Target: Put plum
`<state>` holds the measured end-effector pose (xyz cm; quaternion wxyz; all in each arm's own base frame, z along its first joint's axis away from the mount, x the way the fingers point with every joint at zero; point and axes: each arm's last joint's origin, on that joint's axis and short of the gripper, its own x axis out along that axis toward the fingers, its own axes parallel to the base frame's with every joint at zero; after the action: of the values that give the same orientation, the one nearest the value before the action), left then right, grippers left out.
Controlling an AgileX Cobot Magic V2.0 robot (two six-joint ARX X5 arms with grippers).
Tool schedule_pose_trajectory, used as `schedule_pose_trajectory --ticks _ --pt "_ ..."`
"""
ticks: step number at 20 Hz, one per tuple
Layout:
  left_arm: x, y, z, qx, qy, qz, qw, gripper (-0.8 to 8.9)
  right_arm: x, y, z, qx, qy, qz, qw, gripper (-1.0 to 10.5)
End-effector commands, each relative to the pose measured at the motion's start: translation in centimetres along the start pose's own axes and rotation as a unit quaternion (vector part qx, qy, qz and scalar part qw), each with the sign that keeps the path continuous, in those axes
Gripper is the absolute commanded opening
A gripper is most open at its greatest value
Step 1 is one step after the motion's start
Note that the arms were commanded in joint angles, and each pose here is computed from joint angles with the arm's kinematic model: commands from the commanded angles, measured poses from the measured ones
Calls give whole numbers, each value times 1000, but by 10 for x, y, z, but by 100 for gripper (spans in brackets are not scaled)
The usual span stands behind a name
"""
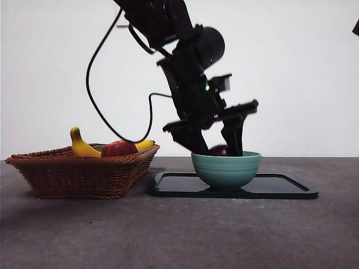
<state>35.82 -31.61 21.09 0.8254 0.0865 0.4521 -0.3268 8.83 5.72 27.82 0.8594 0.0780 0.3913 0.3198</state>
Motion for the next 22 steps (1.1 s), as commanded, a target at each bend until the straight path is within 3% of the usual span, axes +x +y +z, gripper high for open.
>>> schedule_pose_trajectory --ticks 1,6,14,18,22 --pt "-46 -8 22 16 -64 -6 998 244 0 1 2 -2 -3 2 1000 224" --pt "-150 -12 32 32 -129 -4 991 244 0 1 1 -2 -3 3 1000 224" --pt "-315 9 -8 -8 -202 78 976 245 0 1 2 -6 -3 3 1000 224" --pt "-349 25 -40 -36 -198 124 972 245 0 1 3 -8 -8 4 1000 224" --pt "-334 38 -74 -55 -183 143 971 245 0 2 3 -9 -10 4 1000 224"
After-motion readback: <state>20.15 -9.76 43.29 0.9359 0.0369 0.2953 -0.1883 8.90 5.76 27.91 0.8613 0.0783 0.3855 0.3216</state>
